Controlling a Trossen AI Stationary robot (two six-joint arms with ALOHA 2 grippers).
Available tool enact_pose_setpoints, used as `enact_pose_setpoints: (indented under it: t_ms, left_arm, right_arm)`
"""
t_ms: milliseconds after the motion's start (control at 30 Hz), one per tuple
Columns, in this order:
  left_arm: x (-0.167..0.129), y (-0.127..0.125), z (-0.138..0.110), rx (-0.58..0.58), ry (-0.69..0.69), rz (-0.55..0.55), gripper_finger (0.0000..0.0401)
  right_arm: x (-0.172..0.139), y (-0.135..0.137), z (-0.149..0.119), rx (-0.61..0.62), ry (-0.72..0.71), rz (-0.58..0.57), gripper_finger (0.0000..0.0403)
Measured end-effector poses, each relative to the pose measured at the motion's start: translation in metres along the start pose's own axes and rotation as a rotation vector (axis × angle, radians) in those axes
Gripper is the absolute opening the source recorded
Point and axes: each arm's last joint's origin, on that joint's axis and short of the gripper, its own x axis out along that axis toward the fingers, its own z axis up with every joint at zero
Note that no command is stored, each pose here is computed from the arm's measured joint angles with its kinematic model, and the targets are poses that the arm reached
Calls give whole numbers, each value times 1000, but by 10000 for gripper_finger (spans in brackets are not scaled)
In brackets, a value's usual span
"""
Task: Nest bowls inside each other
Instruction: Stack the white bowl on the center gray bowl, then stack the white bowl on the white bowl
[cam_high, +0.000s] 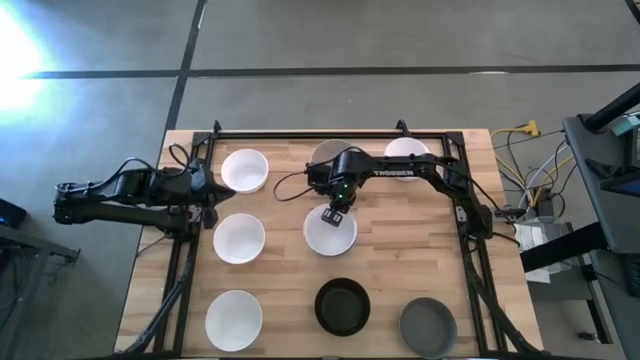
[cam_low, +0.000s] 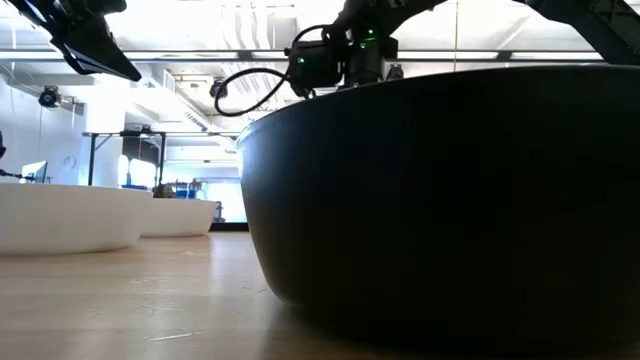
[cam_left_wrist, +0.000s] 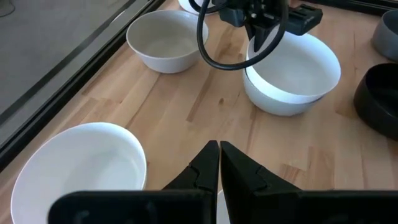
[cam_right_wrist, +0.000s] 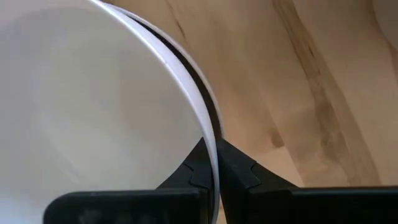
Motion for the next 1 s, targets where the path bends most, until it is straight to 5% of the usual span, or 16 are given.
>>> enact_pose_setpoints:
  t_ms: [200, 433, 733, 1000]
  left_arm:
    - [0, 0, 0, 0, 1, 0, 0]
    - [0, 0, 0, -1, -1, 0, 0]
    - [0, 0, 0, -2, -2, 1, 0]
    - [0, 0, 1, -7, -11, 0, 0]
  right_arm:
    - [1, 4, 1, -12, -18, 14, 20]
    - [-2, 7, -1, -5, -6, 69, 78]
    - [-40, 10, -9, -21, -120, 98, 128]
    - [-38, 6, -15, -12, -82, 176, 57]
